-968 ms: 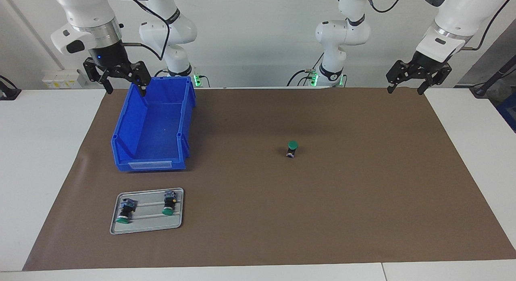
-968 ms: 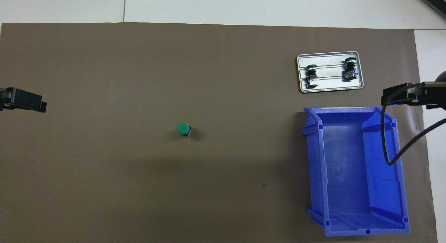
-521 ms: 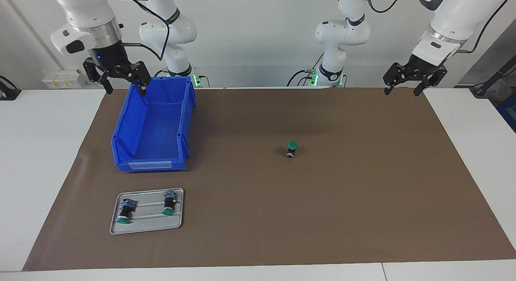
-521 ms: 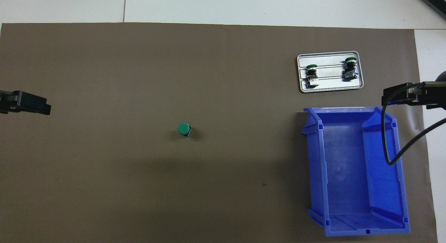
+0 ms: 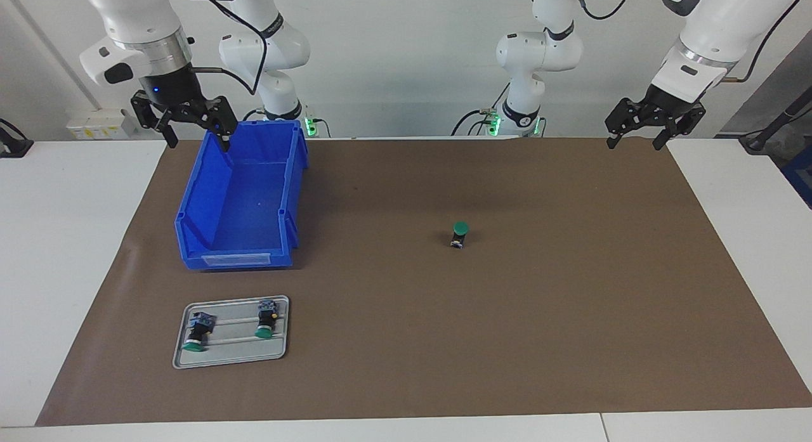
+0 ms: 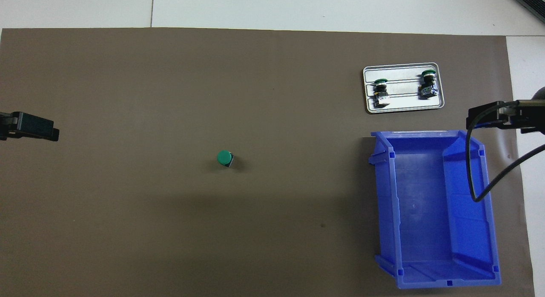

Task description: Place and press button with both arms

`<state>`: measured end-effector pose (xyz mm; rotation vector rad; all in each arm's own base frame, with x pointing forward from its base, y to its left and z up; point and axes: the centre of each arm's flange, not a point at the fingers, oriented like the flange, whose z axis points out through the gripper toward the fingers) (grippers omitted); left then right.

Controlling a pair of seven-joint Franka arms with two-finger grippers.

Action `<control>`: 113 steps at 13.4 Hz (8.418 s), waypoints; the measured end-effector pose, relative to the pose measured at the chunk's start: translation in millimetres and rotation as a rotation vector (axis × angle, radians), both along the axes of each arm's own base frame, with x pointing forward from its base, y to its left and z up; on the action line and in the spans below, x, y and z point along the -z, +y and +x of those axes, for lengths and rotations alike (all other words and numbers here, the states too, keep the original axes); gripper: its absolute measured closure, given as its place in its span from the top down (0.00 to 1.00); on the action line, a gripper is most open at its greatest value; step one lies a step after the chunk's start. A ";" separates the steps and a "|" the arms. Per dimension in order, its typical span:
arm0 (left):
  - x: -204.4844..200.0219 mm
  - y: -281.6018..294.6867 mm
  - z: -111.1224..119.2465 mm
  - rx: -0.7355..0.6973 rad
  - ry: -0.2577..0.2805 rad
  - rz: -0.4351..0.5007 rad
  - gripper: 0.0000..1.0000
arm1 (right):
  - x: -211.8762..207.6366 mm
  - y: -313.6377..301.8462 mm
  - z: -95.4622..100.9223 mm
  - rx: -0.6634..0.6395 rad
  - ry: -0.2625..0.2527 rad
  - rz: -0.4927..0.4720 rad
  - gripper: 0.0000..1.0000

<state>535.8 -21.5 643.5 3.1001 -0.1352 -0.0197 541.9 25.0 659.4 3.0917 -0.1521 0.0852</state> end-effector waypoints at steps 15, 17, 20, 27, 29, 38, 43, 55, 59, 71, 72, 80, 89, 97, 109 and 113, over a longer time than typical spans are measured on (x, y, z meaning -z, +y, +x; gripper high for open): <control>0.2 0.0 0.0 0.000 0.001 0.000 1.00 | -0.2 1.0 -10.5 -0.111 0.061 -0.005 1.00; 0.2 0.0 0.0 -0.001 0.001 0.000 1.00 | -4.4 0.7 -12.7 -0.110 0.053 -0.005 1.00; 0.3 0.0 0.0 -0.001 0.001 0.000 1.00 | -3.9 17.4 -14.7 -0.128 0.052 0.001 1.00; 0.3 0.0 0.0 -0.001 0.001 0.000 1.00 | 85.3 236.8 1.1 0.014 -0.058 0.057 1.00; 0.3 0.0 0.0 -0.001 0.001 0.000 1.00 | 139.5 320.5 -0.4 0.128 -0.085 0.099 1.00; 0.3 0.0 0.0 -0.001 0.001 0.000 1.00 | 301.9 475.2 -11.1 0.349 -0.114 0.150 1.00; 0.3 0.0 0.0 -0.001 0.001 0.000 1.00 | 320.0 480.7 -7.0 0.323 -0.142 0.171 1.00; 0.3 0.0 0.0 -0.001 0.001 0.000 1.00 | 347.8 478.4 -16.0 0.296 -0.129 0.156 0.85; 0.3 0.0 0.0 -0.001 0.001 0.000 1.00 | 347.7 481.6 -19.0 0.291 -0.126 0.159 0.74; 0.3 0.0 0.0 -0.001 0.001 0.000 1.00 | 282.8 430.8 24.3 0.266 -0.153 0.147 0.34; 0.3 0.0 0.0 -0.001 0.001 0.000 1.00 | 252.2 403.6 36.6 0.252 -0.156 0.134 0.34; 0.3 0.0 0.0 -0.001 0.001 0.000 1.00 | 101.2 109.2 57.2 0.021 -0.007 0.005 0.34; 0.3 0.0 0.0 -0.001 0.001 0.000 1.00 | 236.6 -37.4 -54.0 -0.102 0.007 0.062 0.34; 0.3 0.0 0.0 -0.001 0.001 0.000 1.00 | 333.7 -51.1 -94.2 -0.129 -0.067 0.090 0.34; 0.3 0.0 0.0 -0.001 0.001 0.000 1.00 | 130.2 -49.1 -26.1 -0.040 -0.058 0.108 1.00; 0.3 0.0 0.0 -0.001 0.001 0.000 1.00 | 51.9 -42.6 -28.5 0.005 -0.020 0.027 1.00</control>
